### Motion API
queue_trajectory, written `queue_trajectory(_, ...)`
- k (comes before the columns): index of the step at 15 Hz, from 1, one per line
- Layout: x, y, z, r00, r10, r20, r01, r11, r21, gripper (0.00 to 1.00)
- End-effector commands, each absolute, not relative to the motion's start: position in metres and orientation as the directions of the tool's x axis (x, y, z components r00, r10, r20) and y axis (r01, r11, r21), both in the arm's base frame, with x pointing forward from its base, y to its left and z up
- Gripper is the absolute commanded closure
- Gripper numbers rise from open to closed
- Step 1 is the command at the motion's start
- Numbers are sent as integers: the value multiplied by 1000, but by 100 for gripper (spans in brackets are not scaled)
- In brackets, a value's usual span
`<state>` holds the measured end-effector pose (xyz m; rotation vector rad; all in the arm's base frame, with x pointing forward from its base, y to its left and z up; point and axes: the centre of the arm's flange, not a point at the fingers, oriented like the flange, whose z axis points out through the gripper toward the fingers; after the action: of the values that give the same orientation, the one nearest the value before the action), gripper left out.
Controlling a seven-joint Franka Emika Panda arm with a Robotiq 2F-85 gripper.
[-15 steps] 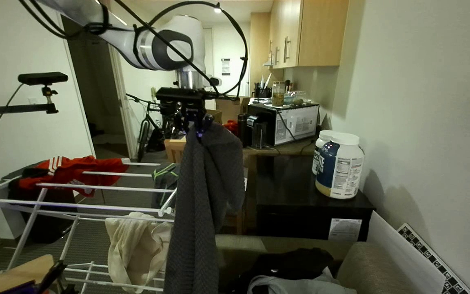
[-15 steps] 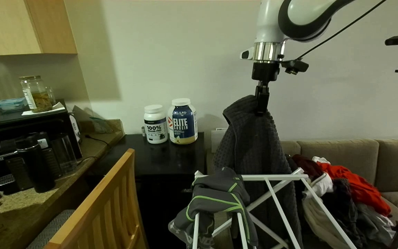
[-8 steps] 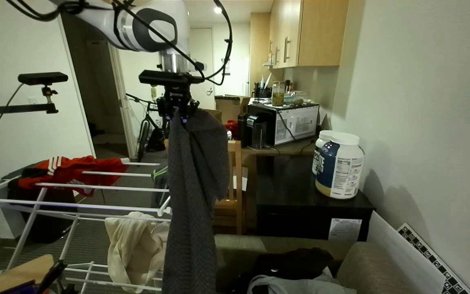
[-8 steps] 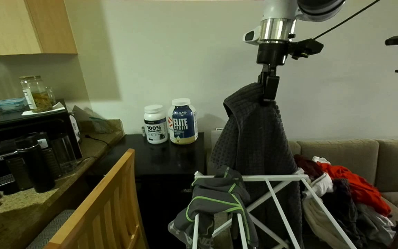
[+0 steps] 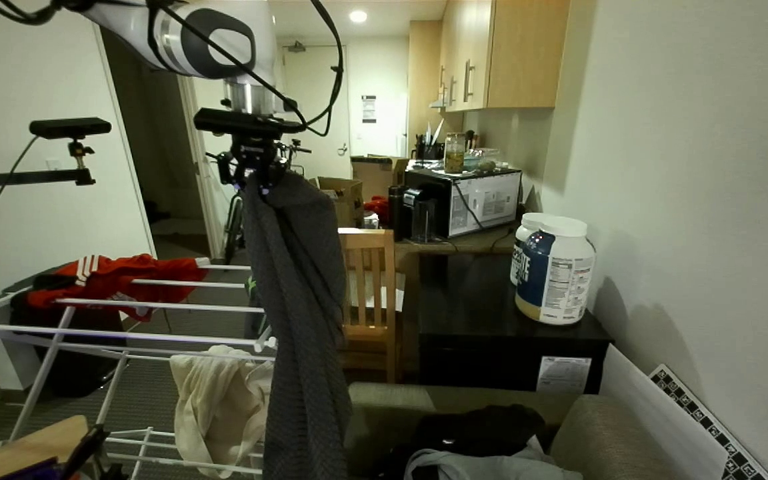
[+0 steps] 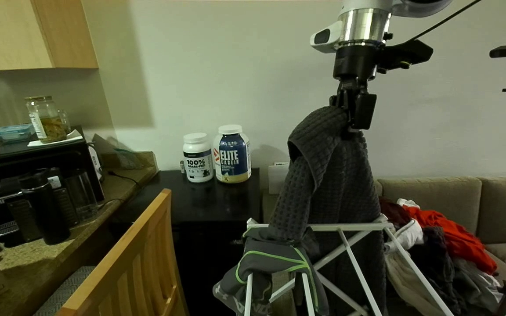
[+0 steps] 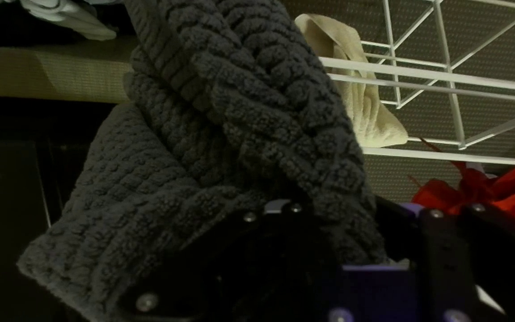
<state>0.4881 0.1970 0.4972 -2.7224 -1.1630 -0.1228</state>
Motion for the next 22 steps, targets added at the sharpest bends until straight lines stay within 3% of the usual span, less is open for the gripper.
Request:
queue_trajectory(1, 447, 213, 523, 607, 775, 178, 794, -580, -182, 95)
queue_trajectory(10, 377, 244, 532, 448, 885, 127, 880, -412, -238, 95)
queue_trajectory(22, 339, 341, 522, 286, 918, 276, 954, -246, -169, 95)
